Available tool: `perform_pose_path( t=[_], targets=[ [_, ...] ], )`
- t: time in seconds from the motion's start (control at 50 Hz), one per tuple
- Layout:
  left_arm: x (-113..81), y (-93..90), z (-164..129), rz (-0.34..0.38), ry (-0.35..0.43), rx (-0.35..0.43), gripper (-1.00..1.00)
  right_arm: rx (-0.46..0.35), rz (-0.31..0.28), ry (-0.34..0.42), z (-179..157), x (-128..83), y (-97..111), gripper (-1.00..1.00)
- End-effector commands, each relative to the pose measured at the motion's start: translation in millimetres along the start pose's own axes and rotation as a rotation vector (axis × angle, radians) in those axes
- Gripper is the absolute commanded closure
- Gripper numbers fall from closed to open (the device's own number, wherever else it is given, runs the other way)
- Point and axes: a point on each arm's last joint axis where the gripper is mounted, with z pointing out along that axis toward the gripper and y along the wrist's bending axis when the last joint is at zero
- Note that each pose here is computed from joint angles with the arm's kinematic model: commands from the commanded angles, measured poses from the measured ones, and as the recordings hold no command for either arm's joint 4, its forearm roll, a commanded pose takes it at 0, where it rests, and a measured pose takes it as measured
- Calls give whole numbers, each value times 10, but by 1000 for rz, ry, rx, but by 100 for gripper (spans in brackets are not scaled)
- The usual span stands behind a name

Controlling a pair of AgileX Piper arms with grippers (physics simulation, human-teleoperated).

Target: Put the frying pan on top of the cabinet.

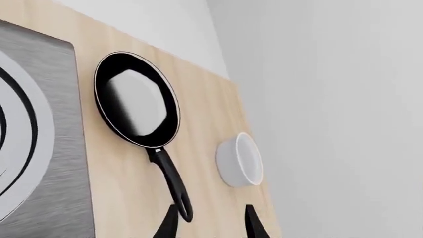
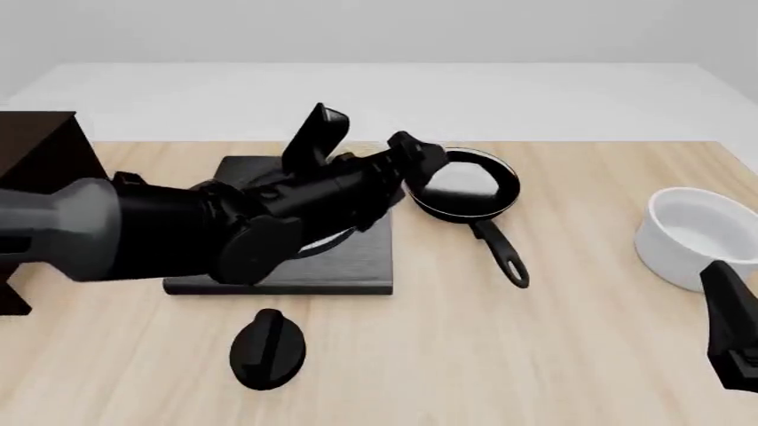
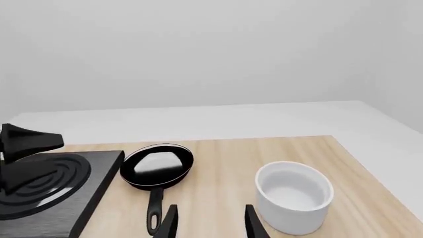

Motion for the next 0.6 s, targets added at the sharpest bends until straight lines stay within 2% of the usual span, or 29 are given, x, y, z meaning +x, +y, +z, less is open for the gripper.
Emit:
perform_pose_path(
  t=[0.02,0.34,0.46,0.6],
  targets=[
    [106,79,194,-30,28,-22,-100,1,2,-1,-1,0,-1,-100],
    [133,241,428,-50,34,-64,-100,0,3,1,-1,1,0,-100],
    [91,228,498,-43,32,-72,-100,1,6,2,-1,2,-1,-100],
    [139,293,601,-51,41,-84,-100,2,10,2,0,3,-1,-100]
  ],
)
